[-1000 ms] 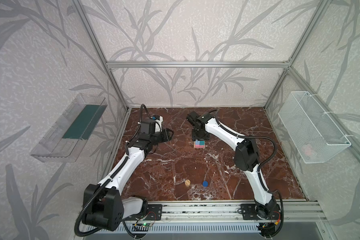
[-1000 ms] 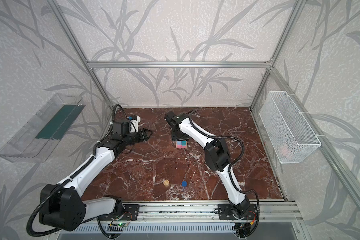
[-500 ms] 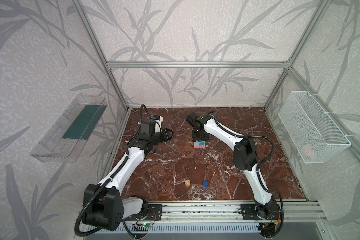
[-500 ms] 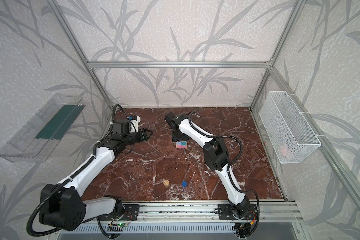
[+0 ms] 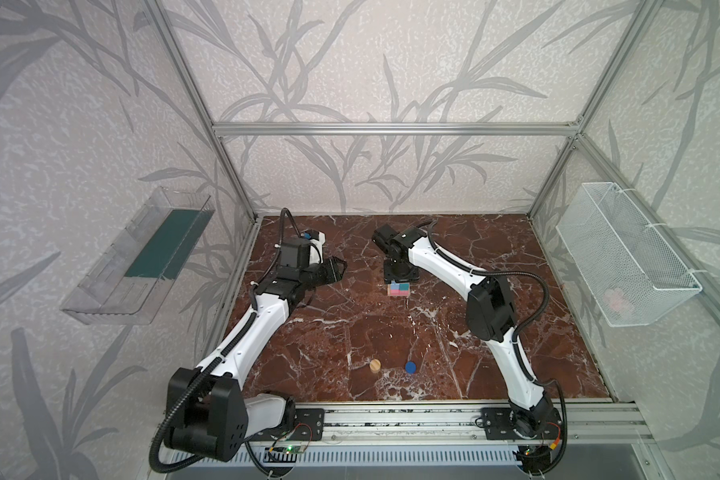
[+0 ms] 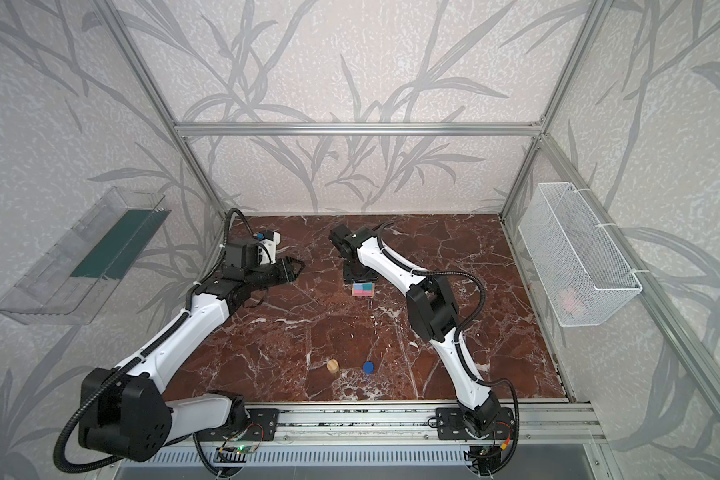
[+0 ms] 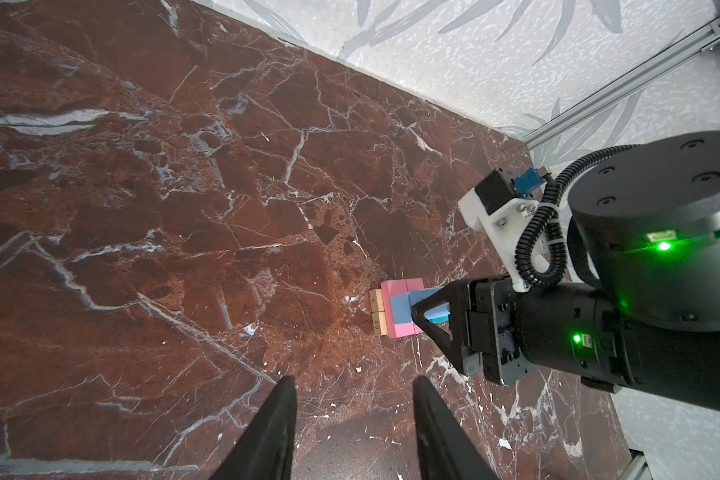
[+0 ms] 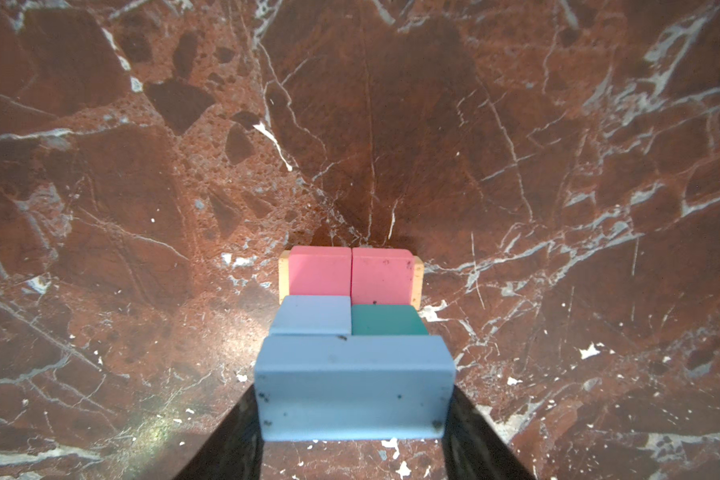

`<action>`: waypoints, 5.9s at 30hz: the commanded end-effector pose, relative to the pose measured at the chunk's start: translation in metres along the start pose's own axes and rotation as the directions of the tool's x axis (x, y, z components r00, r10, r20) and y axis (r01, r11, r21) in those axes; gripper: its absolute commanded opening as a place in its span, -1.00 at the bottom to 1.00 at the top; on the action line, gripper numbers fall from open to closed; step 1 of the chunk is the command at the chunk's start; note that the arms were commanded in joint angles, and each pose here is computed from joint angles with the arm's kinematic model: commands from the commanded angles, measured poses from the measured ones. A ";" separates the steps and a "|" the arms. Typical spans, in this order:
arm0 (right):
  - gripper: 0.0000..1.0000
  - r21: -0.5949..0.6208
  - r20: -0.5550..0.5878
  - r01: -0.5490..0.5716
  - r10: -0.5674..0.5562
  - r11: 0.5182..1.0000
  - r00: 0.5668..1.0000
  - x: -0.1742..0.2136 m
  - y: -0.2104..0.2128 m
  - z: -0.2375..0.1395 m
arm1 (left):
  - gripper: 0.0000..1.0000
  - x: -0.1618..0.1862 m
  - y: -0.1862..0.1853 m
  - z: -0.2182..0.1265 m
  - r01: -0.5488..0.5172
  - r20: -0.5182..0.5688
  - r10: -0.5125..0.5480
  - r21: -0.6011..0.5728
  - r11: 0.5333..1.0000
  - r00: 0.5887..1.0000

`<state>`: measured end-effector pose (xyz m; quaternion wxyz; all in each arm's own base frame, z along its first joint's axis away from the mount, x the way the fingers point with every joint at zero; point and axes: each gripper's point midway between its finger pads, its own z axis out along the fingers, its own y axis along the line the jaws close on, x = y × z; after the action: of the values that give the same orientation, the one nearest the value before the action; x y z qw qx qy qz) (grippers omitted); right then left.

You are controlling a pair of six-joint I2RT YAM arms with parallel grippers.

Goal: Build the wood block tower
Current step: 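Hold the light-blue block with the right gripper above the light-blue and teal cubes, then lower the light-blue block onto the cubes and open the right gripper, then withdraw the right gripper from the stack while the left gripper moves to the beige cylinder, then lower the left gripper over the beige wooden cylinder and grasp it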

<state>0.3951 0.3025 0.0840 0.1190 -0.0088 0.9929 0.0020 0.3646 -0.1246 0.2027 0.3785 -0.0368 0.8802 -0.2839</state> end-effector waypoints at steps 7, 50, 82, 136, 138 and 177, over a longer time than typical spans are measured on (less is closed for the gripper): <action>0.29 0.006 0.000 -0.016 0.016 1.000 1.000 -0.003 -0.001 -0.002 | -0.10 0.004 0.003 0.000 0.002 -0.014 -0.002 0.001 1.000 1.000; 0.27 0.007 0.004 -0.027 0.027 1.000 1.000 -0.003 -0.002 -0.008 | -0.10 0.004 0.004 0.000 0.010 -0.016 -0.010 0.005 1.000 1.000; 0.98 -0.173 0.242 -0.020 0.063 0.985 0.968 -0.007 -0.012 -0.093 | -0.10 0.019 0.017 0.000 -0.003 -0.085 -0.002 -0.059 0.998 0.996; 0.96 -0.521 0.444 -0.146 0.413 0.841 0.795 0.025 -0.122 -0.110 | 0.34 0.254 -0.045 -0.028 -0.393 -0.574 0.188 -0.257 0.883 0.797; 0.97 -0.520 0.445 -0.148 0.415 0.841 0.794 0.025 -0.124 -0.110 | 0.35 0.261 -0.045 -0.027 -0.402 -0.588 0.189 -0.255 0.880 0.786; 0.97 -0.526 0.440 -0.161 0.430 0.835 0.788 0.028 -0.130 -0.108 | -0.25 0.301 -0.041 -0.001 -0.420 -0.653 0.148 -0.281 0.863 0.742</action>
<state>0.3429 0.1731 0.1777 0.3777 0.1199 0.8818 0.2555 0.1432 -0.2424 0.0310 0.0948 0.1250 0.9871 -0.0309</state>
